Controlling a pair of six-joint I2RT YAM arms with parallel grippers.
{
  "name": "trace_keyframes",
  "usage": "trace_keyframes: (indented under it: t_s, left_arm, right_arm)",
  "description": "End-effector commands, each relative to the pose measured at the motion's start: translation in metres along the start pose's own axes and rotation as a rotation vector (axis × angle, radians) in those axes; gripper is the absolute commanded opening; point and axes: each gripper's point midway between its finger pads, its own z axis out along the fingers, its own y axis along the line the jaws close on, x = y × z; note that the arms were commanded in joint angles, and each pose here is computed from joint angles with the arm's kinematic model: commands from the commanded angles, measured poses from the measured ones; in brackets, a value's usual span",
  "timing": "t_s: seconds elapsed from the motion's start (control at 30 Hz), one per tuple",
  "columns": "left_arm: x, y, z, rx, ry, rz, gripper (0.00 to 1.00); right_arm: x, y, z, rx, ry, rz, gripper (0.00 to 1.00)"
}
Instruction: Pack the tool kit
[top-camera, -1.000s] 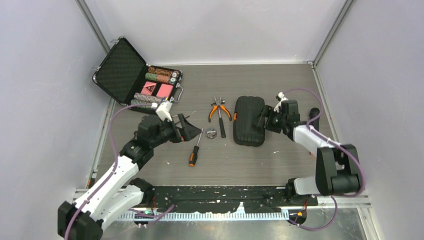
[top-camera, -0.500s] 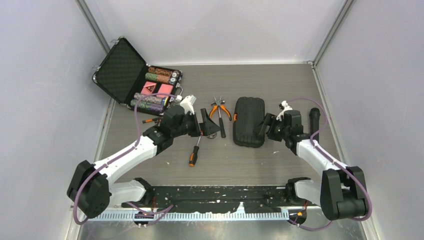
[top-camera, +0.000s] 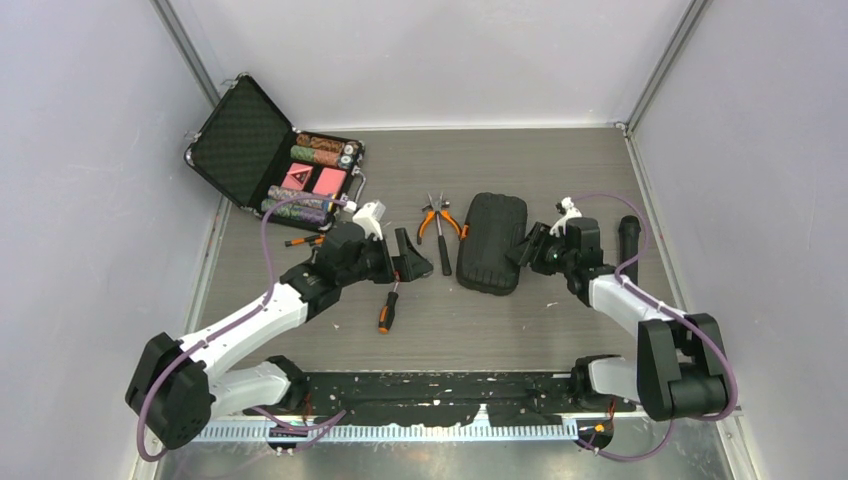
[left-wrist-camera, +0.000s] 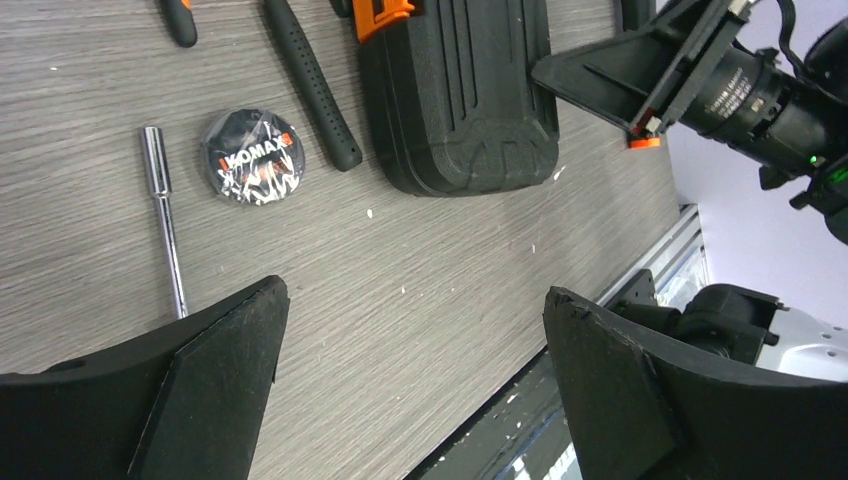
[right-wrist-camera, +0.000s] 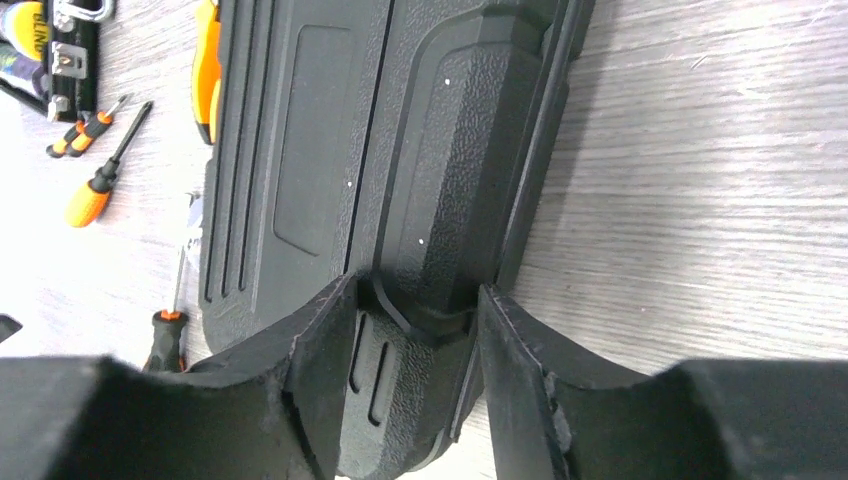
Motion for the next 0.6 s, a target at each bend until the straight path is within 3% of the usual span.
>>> trace_keyframes:
  t_s: [0.0, 0.27, 0.37, 0.57]
  left_arm:
    - [-0.001, 0.004, -0.003, -0.018, -0.019, 0.041, 1.00]
    - [0.005, -0.004, 0.005, -0.007, 0.017, 0.066, 0.98]
    - [0.006, -0.010, 0.009, 0.003, 0.031, 0.078, 0.97]
    - [-0.007, -0.021, 0.030, -0.002, 0.038, 0.090, 0.96]
  right_arm:
    - [0.068, -0.025, -0.013, 0.053, 0.157, 0.044, 0.47]
    - [0.107, -0.038, -0.048, 0.128, 0.190, 0.139, 0.37]
    - [0.093, -0.028, -0.056, 0.104, 0.126, 0.134, 0.34]
    - [0.007, 0.002, -0.069, 0.087, -0.104, 0.026, 0.35]
